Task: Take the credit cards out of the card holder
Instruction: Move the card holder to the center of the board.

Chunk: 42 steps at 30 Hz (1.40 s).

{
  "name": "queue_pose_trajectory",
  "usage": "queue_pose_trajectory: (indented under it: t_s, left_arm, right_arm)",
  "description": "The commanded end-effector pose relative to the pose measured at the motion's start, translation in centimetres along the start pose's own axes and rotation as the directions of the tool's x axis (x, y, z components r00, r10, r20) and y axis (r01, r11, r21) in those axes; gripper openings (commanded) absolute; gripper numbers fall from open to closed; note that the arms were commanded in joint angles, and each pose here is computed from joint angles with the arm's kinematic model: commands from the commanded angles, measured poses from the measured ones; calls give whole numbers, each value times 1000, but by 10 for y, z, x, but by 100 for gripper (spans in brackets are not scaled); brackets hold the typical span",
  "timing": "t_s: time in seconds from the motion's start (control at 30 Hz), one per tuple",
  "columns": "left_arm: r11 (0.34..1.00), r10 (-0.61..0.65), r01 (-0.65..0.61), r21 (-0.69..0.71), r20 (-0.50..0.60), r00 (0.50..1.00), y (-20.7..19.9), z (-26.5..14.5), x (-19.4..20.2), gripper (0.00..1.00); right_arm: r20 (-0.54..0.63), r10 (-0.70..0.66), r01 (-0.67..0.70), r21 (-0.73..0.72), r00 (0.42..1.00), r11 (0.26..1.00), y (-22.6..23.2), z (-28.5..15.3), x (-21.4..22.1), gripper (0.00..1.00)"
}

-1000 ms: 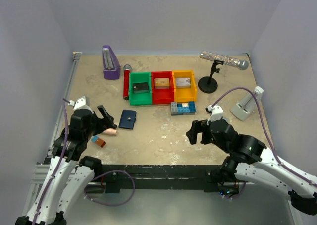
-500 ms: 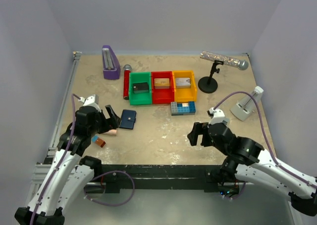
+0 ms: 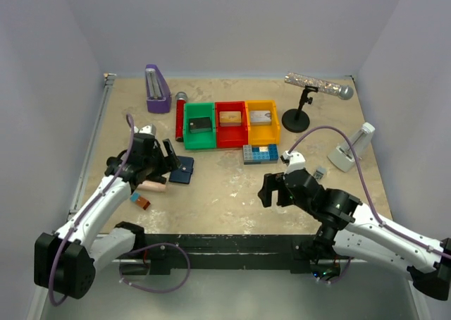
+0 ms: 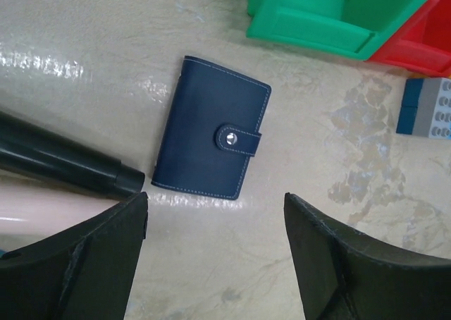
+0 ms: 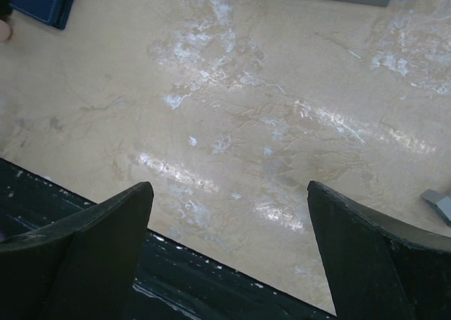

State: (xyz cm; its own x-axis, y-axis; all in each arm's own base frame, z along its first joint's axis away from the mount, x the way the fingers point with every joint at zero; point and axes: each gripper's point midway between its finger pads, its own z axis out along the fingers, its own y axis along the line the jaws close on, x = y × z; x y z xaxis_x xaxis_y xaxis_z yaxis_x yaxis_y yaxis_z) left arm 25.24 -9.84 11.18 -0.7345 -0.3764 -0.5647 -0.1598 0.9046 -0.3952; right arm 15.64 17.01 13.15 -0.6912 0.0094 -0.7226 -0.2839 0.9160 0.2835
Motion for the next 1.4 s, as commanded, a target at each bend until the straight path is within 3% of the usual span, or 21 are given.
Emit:
queue_pose_trajectory:
  t_s: [0.0, 0.17, 0.43, 0.8, 1.37]
  left_arm:
    - [999, -31, 32, -9, 106, 994, -11, 15, -35, 80]
    - [997, -25, 31, -67, 86, 996, -2, 40, -33, 71]
    - [994, -12, 20, -103, 78, 997, 2, 64, -36, 70]
    - [988, 18, -26, -151, -51, 999, 7, 96, -5, 68]
    - [999, 34, -38, -24, -148, 988, -24, 83, 75, 50]
  right_arm:
    - [56, 43, -35, -131, 998, 991, 29, -2, -18, 95]
    - [35, 67, -60, -180, 997, 982, 38, 1, -11, 94]
    - [7, 77, -74, -216, 997, 974, 47, 9, -5, 93]
    - [-10, 90, -90, -227, 996, 970, 53, 16, -2, 93]
    - [-57, 101, -111, -214, 993, 970, 44, 24, 22, 91]
